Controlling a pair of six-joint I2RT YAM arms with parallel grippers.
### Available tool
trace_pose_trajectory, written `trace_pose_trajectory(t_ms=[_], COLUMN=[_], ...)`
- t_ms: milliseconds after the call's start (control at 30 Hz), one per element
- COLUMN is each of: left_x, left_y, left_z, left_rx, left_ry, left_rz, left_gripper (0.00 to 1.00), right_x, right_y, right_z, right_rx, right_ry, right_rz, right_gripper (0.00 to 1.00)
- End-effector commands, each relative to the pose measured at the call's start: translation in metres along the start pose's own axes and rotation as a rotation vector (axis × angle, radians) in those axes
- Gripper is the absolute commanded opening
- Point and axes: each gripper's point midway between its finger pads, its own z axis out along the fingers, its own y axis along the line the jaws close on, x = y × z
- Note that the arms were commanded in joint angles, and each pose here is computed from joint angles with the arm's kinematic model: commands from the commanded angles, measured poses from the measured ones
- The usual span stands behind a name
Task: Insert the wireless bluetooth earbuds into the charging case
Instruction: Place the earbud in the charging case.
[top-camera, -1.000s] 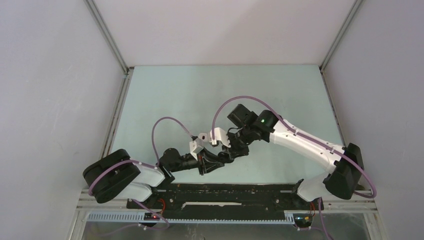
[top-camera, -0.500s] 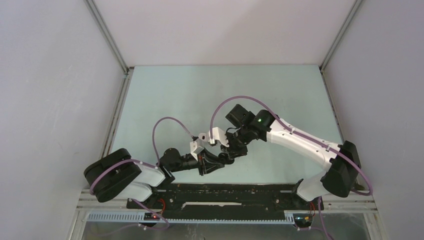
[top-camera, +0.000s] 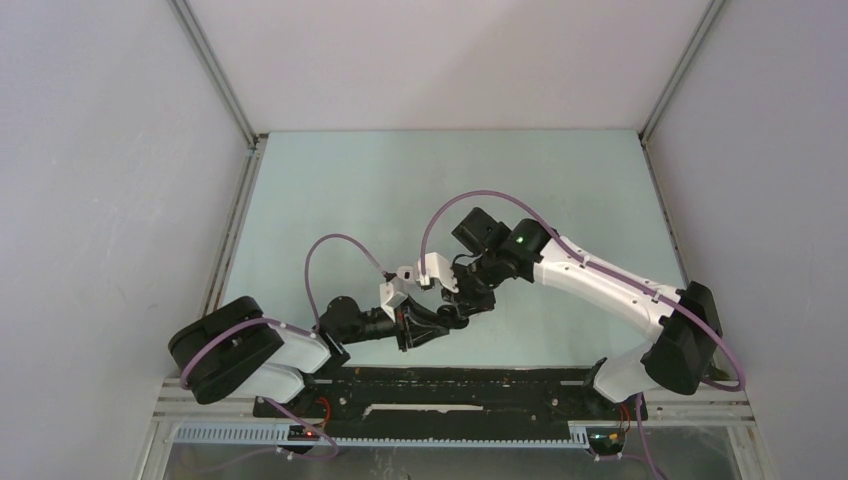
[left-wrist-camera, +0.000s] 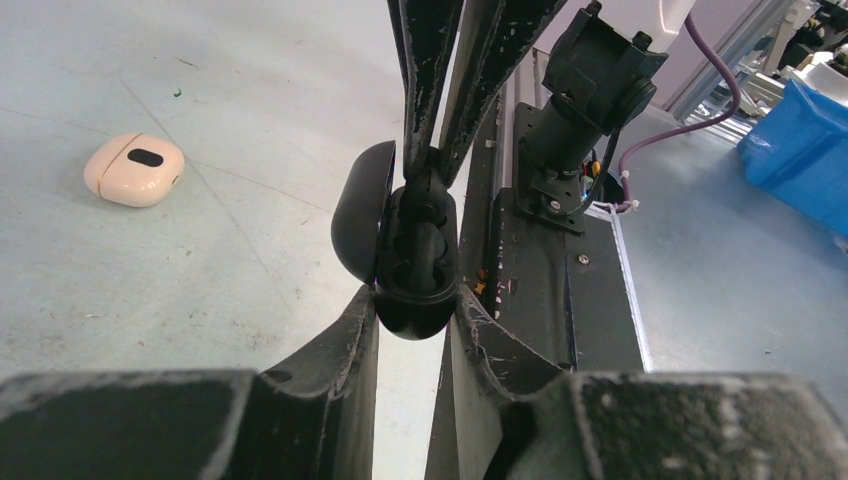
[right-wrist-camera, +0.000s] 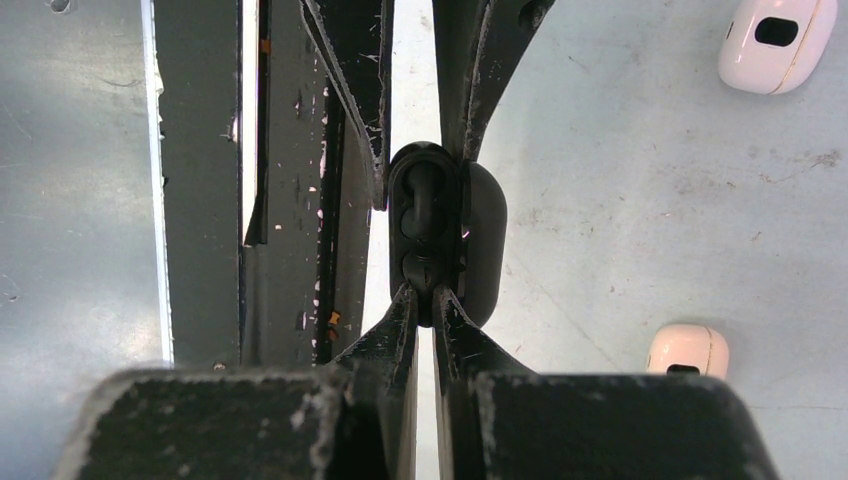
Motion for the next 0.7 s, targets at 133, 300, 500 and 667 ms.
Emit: trace_pose_trajectory(t_ms=[133,300,500,667], left_x=[-0.025,-0.026,-0.026,-0.026], left_y=[-0.01,-0.011,-0.01,-0.01], left_z=[0.005,0.004,0.004,0.004], left_rx=[0.047,0.046,0.044,0.044], left_ry=[-0.092,-0.096,-0.097,-0.098], left_rz=[0.054,0.054,0.053,0.051], left_gripper=[0.0,0.0,0.0,0.0], right_x=[-0.018,-0.017,-0.023,-0.029], right_y=[-0.006,-0.007,-0.002,0.007], right_z=[-0.01,-0.012,-0.016,-0.018], right_rx=[0.029,0.036,0.002,-0.06], right_ry=[-0.055,-0.054,-0.103,-0.15], right_rz=[-0.013,-0.007,0.006,0.025], right_gripper=[0.04,0.04,0.05,0.05])
